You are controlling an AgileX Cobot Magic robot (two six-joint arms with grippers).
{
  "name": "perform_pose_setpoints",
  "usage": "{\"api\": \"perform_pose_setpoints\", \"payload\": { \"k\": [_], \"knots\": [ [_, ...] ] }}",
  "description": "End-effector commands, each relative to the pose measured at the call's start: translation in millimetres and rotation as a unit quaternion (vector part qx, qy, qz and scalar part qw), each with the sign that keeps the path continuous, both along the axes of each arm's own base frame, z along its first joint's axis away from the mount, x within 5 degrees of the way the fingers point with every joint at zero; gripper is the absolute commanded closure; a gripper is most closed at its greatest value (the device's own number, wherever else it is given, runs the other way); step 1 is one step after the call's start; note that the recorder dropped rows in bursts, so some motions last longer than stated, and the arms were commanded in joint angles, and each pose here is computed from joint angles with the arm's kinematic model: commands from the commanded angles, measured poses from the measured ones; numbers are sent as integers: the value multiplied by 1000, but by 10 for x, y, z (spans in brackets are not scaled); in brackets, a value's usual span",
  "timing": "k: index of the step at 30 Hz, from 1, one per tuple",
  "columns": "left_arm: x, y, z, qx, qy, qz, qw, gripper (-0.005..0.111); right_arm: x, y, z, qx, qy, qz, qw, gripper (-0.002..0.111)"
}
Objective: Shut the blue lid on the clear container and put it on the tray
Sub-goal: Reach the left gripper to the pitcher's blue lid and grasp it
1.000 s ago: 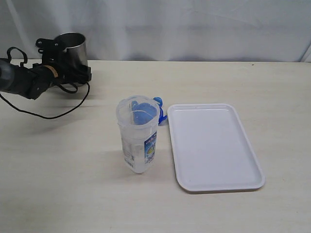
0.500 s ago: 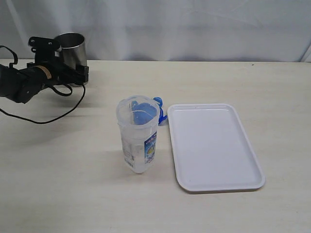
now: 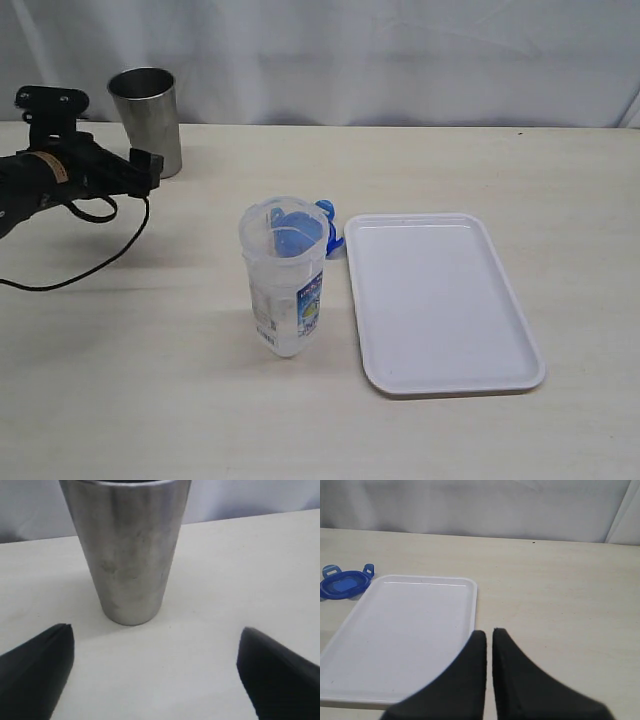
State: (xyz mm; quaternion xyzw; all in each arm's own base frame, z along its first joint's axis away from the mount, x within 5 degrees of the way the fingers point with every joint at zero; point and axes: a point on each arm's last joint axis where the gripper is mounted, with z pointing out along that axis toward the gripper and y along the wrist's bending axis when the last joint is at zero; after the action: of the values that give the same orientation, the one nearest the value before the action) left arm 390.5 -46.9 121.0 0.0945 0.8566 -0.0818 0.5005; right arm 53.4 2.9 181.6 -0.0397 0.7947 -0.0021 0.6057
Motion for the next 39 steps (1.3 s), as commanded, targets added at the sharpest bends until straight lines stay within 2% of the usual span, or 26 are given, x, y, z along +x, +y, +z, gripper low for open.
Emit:
{"api": "perform_pose_setpoints", "payload": {
  "k": [1, 3, 5, 8, 9, 10, 12, 13, 14, 15, 16, 18, 21, 23, 27, 31, 36, 39],
  "knots": [
    [-142, -20, 4, -5, 56, 12, 998, 25, 1, 2, 8, 1, -8, 1, 1000, 104],
    [-195, -155, -37, 26, 77, -27, 996, 25, 1, 2, 8, 1, -8, 1, 1000, 104],
    [-230, -342, -36, 23, 77, -48, 996, 28, 1, 2, 8, 1, -8, 1, 1000, 104],
    [-238, -488, -6, 18, 64, -69, 995, 48, 1, 2, 8, 1, -8, 1, 1000, 104],
    [-236, -548, 20, 3, 52, -73, 996, 61, 1, 2, 8, 1, -8, 1, 1000, 104],
    [-227, -557, 35, -21, 49, -57, 997, 65, 1, 2, 8, 1, -8, 1, 1000, 104],
    [-216, -569, 59, -55, 46, -44, 996, 62, 1, 2, 8, 1, -8, 1, 1000, 104],
    [-199, -578, 80, -76, 46, -35, 995, 57, 1, 2, 8, 1, -8, 1, 1000, 104],
    [-155, -597, 109, -83, 54, -35, 994, 49, 1, 2, 8, 1, -8, 1, 1000, 104],
    [-129, -614, 107, -69, 69, -47, 994, 46, 1, 2, 8, 1, -8, 1, 1000, 104],
    [-76, -651, 124, -54, 93, -68, 992, 46, 1, 2, 8, 1, -8, 1, 1000, 104],
    [-47, -730, 141, -62, 110, -107, 986, 46, 1, 2, 8, 1, -8, 1, 1000, 104],
    [10, -840, 193, -110, 119, -170, 972, 46, 1, 2, 8, 1, -8, 1, 1000, 104],
    [70, -879, 204, -135, 120, -189, 965, 46, 1, 2, 8, 1, -8, 1, 1000, 104],
    [130, -917, 83, -118, 128, -218, 960, 46, 1, 2, 8, 1, -8, 1, 1000, 104],
    [160, -910, -113, -105, 128, -216, 962, 47, 1, 2, 8, 1, -8, 1, 1000, 104],
    [165, -923, -312, -126, 117, -242, 955, 58, 1, 2, 8, 1, -8, 1, 1000, 104],
    [164, -950, -365, -146, 107, -251, 951, 56, 1, 2, 8, 1, -8, 1, 1000, 104]
  ]
}}
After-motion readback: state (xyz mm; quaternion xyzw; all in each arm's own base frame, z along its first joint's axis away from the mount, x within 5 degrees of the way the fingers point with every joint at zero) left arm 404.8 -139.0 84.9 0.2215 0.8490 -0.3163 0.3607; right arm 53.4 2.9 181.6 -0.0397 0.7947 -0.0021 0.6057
